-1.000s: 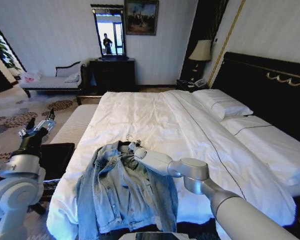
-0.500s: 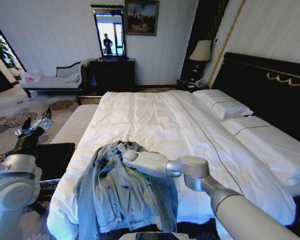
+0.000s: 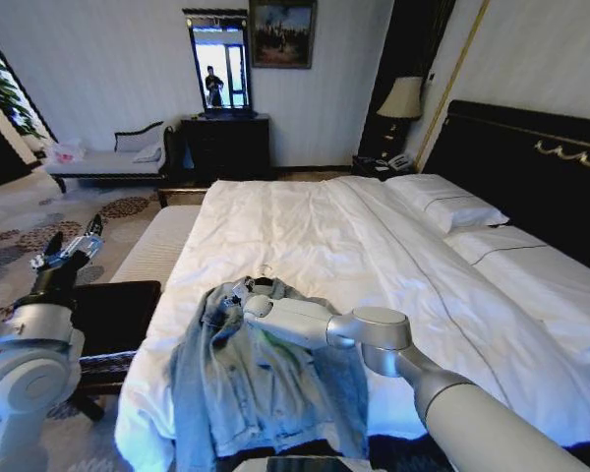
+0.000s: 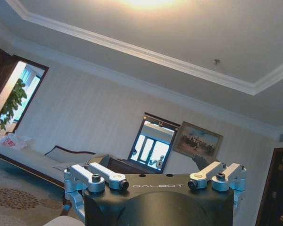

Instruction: Pick up the clothes from the bed and hang them on the clothes hanger.

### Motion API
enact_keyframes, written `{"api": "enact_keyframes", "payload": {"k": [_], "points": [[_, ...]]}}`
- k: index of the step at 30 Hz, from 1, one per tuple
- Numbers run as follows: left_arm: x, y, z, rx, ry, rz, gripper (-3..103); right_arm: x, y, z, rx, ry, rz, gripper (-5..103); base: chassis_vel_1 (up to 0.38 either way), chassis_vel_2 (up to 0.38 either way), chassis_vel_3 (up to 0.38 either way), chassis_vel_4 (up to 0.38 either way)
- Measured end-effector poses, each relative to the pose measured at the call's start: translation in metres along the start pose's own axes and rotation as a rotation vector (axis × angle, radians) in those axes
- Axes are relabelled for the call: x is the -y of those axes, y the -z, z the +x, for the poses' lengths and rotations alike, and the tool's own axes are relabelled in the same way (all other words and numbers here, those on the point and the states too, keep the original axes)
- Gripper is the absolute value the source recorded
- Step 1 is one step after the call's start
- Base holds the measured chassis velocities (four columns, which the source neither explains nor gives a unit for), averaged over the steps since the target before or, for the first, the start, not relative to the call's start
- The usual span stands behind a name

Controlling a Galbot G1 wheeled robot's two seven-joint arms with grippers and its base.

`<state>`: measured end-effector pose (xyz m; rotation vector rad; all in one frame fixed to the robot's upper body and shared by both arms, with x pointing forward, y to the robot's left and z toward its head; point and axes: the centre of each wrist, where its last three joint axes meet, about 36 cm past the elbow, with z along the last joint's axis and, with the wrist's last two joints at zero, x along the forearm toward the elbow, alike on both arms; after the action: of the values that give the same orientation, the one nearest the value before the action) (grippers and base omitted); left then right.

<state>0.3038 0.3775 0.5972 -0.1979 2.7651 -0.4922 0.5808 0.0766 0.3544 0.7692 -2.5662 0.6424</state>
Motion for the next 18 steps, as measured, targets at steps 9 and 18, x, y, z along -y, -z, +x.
{"api": "enact_keyframes", "payload": {"k": [9,18], "points": [[-0.001,0.001,0.001,0.003,0.002,-0.005,100,0.011,0.004,-0.004,-0.049,-0.134,0.058,100,0.078,0.075,-0.061,-0.059],[-0.004,0.005,0.001,0.013,0.011,-0.009,100,0.021,0.022,-0.003,-0.101,-0.206,0.096,100,-0.055,-0.046,0.017,0.006]]}}
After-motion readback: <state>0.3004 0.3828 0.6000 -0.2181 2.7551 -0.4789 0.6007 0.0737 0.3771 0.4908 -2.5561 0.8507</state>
